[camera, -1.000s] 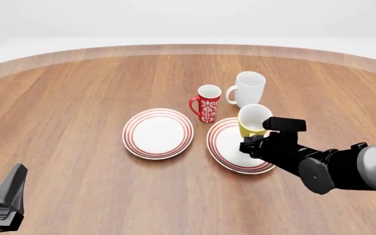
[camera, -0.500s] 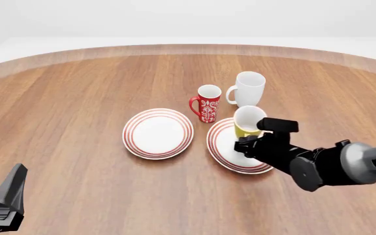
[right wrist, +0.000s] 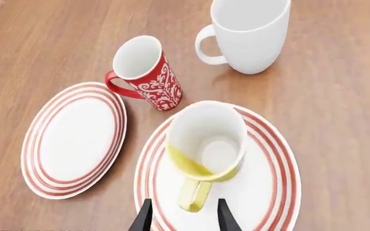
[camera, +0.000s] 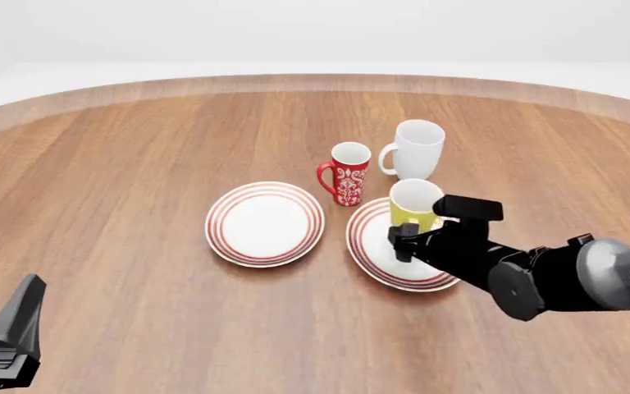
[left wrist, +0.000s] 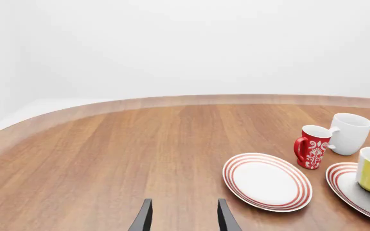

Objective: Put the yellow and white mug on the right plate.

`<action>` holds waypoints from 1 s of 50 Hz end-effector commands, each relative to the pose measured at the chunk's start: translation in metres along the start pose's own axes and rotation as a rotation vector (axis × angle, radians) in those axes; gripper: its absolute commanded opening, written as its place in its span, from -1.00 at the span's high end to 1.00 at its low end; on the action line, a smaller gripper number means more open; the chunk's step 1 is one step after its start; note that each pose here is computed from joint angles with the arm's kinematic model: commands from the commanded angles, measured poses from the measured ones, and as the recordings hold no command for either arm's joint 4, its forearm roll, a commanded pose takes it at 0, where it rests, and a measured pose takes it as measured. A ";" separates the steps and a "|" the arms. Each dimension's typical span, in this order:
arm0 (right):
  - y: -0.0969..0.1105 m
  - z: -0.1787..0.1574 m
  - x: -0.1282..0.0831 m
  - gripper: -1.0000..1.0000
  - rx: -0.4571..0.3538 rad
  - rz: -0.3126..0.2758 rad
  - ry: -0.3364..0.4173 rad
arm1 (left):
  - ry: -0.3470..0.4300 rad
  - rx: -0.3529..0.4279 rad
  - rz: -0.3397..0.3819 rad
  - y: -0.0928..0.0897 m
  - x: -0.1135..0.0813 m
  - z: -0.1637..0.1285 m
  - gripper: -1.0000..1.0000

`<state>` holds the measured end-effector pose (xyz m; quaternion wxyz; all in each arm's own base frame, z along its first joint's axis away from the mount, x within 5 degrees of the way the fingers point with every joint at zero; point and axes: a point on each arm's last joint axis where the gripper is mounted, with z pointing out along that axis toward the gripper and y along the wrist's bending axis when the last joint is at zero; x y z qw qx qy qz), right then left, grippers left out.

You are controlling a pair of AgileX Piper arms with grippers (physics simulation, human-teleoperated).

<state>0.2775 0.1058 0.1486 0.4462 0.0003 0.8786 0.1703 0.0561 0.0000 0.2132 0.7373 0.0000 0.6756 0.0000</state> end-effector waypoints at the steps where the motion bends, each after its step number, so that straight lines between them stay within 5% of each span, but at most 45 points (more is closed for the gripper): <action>1: 0.002 -0.015 -0.002 -1.00 -0.008 0.001 -0.012 | 0.000 0.000 0.000 0.000 0.000 0.000 -1.00; 15: 0.006 -0.054 -0.005 -1.00 -0.029 -0.005 -0.043 | 0.000 0.000 0.000 0.000 0.000 0.000 -1.00; 50: 0.023 -0.182 -0.029 -1.00 -0.167 -0.063 -0.273 | 0.000 0.000 0.000 0.000 0.000 0.000 -1.00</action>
